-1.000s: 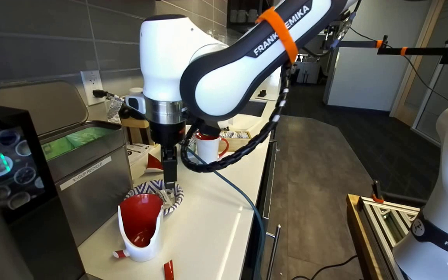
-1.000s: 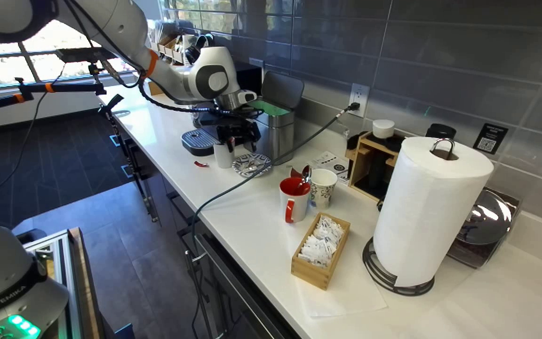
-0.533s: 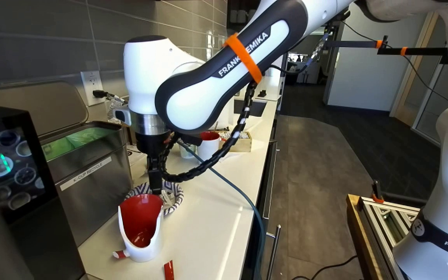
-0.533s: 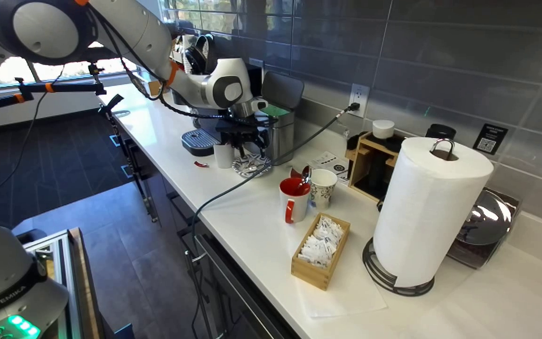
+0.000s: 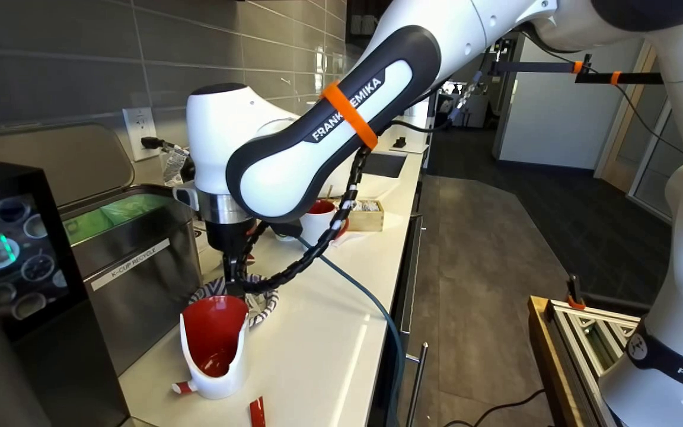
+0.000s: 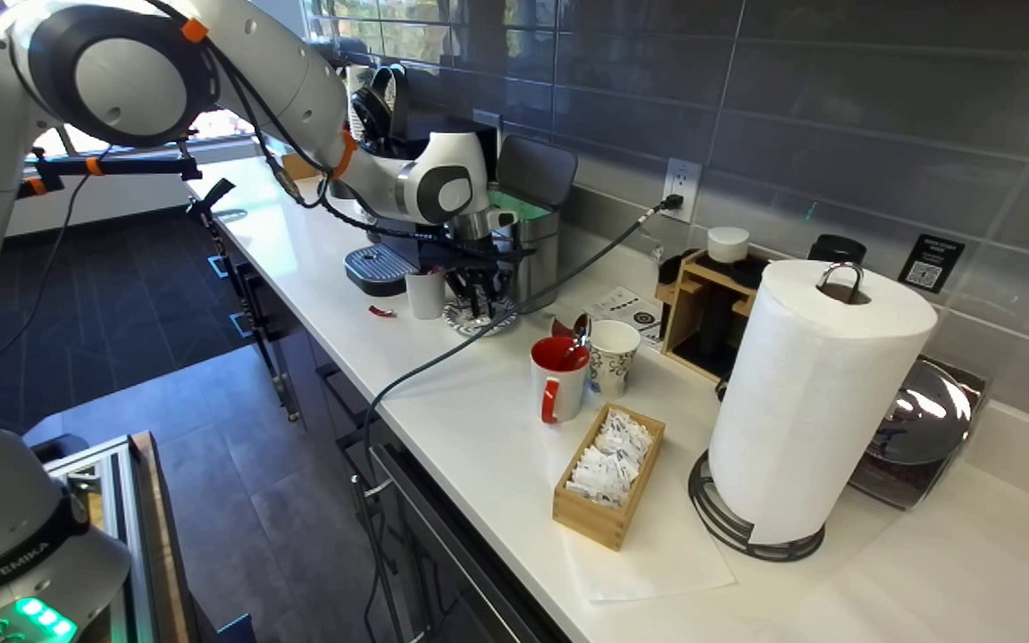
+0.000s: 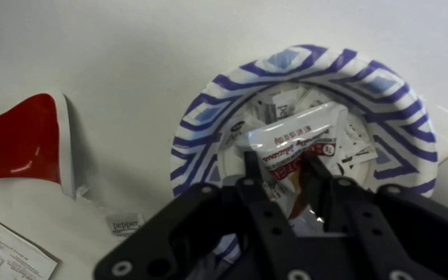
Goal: Remove the object from the bowl
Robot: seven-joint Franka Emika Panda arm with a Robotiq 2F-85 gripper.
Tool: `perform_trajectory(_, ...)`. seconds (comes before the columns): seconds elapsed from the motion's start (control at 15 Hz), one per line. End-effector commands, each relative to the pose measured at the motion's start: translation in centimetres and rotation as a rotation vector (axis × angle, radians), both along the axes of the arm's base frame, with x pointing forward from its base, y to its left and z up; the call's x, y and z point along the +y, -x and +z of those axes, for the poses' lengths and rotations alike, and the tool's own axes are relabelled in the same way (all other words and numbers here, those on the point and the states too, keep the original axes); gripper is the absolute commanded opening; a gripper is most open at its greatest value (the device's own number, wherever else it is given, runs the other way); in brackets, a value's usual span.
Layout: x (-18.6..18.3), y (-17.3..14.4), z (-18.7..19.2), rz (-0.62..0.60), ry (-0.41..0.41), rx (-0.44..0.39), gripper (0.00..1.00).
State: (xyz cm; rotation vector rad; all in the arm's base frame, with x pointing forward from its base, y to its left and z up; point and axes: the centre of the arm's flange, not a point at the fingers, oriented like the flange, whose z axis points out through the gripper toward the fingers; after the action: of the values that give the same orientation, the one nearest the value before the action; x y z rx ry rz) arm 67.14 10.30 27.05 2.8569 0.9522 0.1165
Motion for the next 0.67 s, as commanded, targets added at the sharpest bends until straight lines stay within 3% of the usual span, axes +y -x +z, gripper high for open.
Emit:
perform_trajectory(0.0,0.9,-0.5,-0.2,0.021,-0.023,0.031,0.03)
perform_trajectory(0.33,1.7,1.6,2.1,0.023,-0.024,0.039,0.01)
perform_trajectory(0.6,0.3,3.5,5.9,-0.022,-0.003,-0.015,0.00)
